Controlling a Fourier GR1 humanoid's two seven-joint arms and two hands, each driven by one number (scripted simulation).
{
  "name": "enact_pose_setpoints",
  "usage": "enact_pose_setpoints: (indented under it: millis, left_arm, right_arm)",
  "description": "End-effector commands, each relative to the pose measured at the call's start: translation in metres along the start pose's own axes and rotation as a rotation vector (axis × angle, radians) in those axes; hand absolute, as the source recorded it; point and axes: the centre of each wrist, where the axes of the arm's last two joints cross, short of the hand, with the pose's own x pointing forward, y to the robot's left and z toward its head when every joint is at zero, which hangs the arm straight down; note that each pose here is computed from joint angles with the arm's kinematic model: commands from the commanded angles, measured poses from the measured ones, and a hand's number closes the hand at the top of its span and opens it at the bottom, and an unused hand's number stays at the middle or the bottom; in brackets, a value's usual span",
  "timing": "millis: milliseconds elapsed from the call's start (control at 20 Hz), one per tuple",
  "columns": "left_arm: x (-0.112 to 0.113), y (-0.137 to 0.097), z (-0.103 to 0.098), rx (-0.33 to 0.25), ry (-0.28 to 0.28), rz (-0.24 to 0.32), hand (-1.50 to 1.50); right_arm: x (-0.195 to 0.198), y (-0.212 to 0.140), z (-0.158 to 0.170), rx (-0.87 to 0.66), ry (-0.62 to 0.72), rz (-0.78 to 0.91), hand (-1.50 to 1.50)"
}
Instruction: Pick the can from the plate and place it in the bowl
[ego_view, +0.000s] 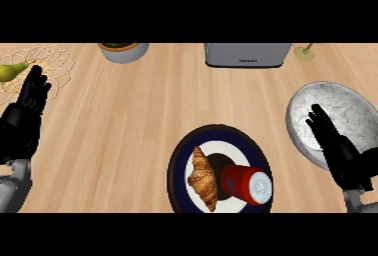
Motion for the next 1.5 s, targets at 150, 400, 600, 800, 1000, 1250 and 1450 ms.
enact_pose_setpoints:
  millis: [150, 400, 600, 800, 1000, 1250, 1450]
  left_arm:
    - [0.01, -0.019, -0.002, -0.069, -0.069, -0.002, 0.0]
    - [-0.001, -0.042, 0.008, -0.123, -0.047, 0.002, 0.0]
    - [0.014, -0.041, -0.003, -0.106, -0.057, 0.011, 0.0]
    - [-0.002, -0.047, 0.004, -0.108, -0.027, -0.015, 0.0]
    - [0.006, -0.048, -0.003, -0.1, -0.025, 0.002, 0.0]
    - [0.005, -0.053, 0.002, -0.095, -0.014, -0.018, 0.0]
    - [-0.006, -0.048, 0.017, -0.111, -0.011, -0.016, 0.0]
  right_arm:
    - [0.072, 0.059, -0.022, 0.6, -0.454, -0.28, 1.5]
    - [0.051, 0.026, -0.054, 0.446, -0.686, -0.439, -1.5]
    - [0.057, 0.011, -0.057, 0.748, -0.876, -0.481, -1.5]
    - [0.074, -0.036, -0.068, 0.817, -0.992, -0.293, -1.5]
    - [0.09, -0.052, -0.067, 0.882, -0.989, -0.056, -1.5]
    - [0.11, -0.057, -0.059, 0.943, -0.996, 0.259, -1.5]
    - [0.107, -0.022, -0.053, 0.995, -1.016, 0.453, -1.5]
